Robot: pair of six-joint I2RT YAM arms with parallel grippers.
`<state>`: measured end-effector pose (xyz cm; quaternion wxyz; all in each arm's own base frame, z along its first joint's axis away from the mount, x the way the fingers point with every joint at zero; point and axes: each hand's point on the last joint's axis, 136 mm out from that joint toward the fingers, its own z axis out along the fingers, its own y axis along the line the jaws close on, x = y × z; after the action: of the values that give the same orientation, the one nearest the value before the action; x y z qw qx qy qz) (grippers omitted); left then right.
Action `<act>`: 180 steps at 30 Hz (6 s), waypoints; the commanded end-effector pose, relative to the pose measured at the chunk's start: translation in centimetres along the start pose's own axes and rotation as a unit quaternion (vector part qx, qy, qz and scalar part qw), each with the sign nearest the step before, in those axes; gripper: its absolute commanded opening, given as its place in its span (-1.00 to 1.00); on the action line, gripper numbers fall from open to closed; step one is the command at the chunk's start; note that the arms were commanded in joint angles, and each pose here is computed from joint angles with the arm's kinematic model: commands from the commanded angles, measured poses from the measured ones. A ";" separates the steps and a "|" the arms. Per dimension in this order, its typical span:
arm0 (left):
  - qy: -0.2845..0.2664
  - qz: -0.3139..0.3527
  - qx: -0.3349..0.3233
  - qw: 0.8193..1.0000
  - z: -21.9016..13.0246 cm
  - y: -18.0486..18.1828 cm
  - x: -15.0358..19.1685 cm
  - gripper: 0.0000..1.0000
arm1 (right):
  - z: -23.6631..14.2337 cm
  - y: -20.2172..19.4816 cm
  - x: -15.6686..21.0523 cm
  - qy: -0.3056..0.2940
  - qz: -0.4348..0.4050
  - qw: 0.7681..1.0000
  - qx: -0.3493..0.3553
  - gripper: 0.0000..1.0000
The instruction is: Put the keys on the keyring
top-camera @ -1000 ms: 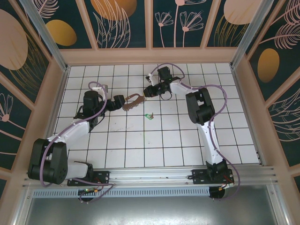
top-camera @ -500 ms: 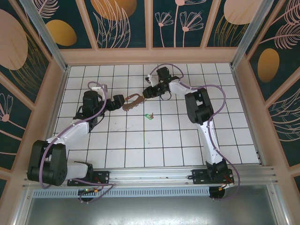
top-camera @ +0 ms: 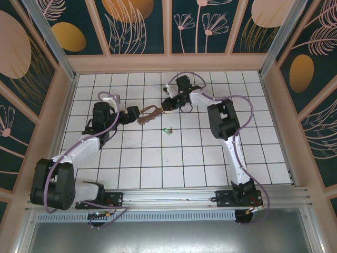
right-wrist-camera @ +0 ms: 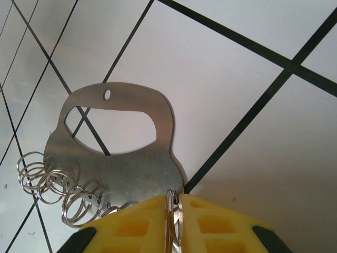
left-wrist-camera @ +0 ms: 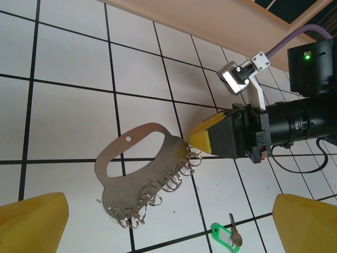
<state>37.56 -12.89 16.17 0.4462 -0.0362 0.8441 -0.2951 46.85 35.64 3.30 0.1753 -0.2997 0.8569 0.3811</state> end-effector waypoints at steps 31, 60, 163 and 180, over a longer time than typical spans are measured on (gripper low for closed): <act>-0.007 0.008 0.004 1.000 -1.3 -0.3 0.7 0.98 | -3.1 3.9 6.6 -0.015 0.022 1.000 0.015 -0.51; -0.011 0.015 0.005 1.000 -1.4 -0.4 0.5 0.98 | -3.3 3.2 6.9 0.031 0.029 0.999 0.022 -0.40; -0.111 0.141 0.324 0.929 -10.5 -16.2 0.3 0.75 | -23.5 25.8 5.1 -0.353 -0.319 0.827 -0.299 -1.00; -0.102 0.220 0.404 0.882 -11.5 -22.0 2.1 0.29 | -23.9 27.7 6.5 -0.332 -0.335 0.819 -0.326 -1.00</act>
<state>23.33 -25.94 28.58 0.5294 0.2787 0.6279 -0.4978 24.33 30.12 28.64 0.4287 -0.4261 0.4722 0.6417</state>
